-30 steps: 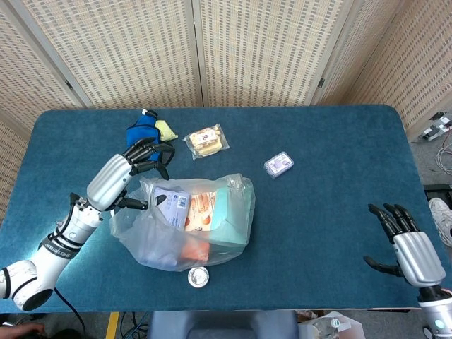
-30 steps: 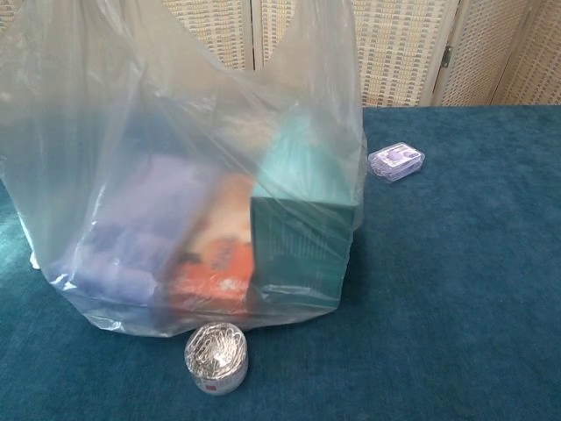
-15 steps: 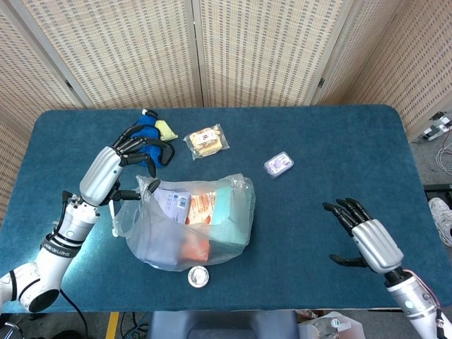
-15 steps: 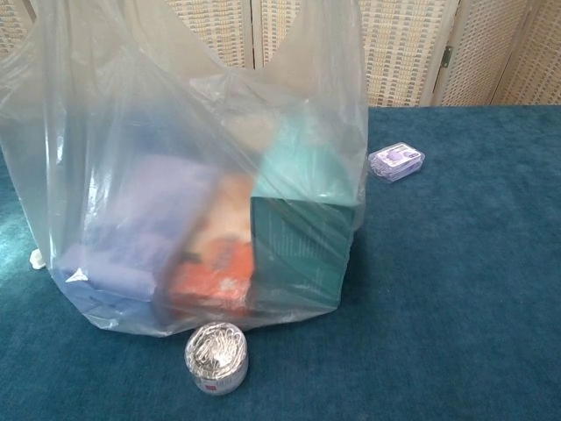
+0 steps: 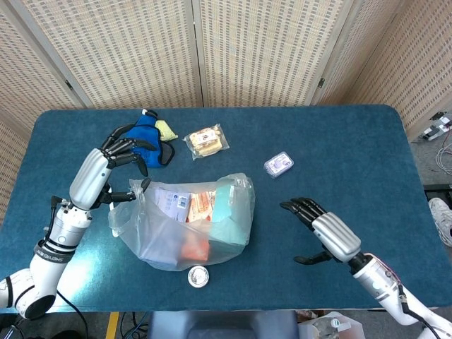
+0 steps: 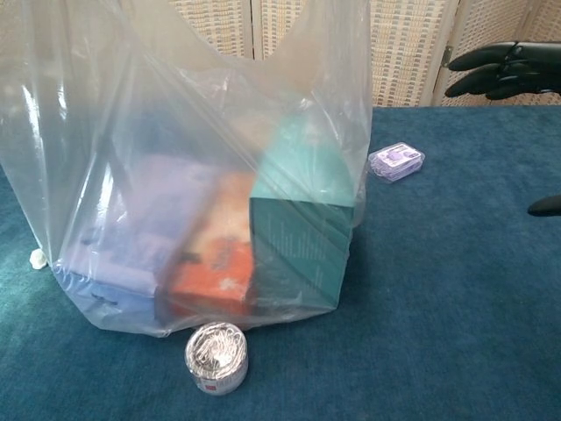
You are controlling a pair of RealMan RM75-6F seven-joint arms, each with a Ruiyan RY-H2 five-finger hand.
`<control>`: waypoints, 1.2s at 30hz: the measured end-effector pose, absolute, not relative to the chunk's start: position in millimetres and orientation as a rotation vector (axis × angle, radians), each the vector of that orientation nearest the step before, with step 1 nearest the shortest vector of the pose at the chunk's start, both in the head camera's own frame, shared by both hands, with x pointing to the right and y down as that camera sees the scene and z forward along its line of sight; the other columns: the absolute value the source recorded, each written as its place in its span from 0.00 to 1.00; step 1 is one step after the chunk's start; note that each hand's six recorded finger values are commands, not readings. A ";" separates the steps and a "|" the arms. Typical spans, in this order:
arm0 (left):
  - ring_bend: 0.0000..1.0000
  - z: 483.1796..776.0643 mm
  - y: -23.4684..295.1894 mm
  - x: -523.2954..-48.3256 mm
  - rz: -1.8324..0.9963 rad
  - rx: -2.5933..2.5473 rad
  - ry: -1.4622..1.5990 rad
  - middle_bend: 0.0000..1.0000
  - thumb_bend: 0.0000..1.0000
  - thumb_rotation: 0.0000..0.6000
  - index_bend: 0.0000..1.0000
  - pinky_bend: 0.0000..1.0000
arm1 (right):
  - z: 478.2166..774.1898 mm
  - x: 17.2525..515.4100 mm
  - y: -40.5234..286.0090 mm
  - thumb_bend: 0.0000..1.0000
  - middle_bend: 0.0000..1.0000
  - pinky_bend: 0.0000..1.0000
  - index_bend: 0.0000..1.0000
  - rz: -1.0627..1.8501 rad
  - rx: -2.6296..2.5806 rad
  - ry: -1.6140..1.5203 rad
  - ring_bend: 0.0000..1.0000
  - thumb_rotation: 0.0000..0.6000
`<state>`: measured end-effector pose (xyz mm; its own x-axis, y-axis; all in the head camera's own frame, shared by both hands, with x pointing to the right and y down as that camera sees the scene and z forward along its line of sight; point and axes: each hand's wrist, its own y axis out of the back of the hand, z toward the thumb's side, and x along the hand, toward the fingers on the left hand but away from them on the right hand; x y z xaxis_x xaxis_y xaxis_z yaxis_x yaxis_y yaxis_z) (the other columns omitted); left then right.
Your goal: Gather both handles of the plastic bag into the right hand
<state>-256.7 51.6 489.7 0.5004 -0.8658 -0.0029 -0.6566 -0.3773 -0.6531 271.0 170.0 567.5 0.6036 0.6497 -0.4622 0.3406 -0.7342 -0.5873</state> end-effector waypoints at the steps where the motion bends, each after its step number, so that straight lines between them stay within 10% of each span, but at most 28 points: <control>1: 0.29 489.6 51.7 -256.7 -0.458 -2.151 1.243 0.33 0.33 1.00 0.52 0.06 | 567.5 268.7 169.1 0.06 0.06 0.08 0.00 0.933 -2.404 -0.795 0.02 1.00; 36: 0.27 481.6 55.4 -253.2 -0.459 -2.123 1.247 0.33 0.33 1.00 0.41 0.06 | 575.4 133.3 124.6 0.02 0.14 0.08 0.00 0.504 -3.051 -0.938 0.03 1.00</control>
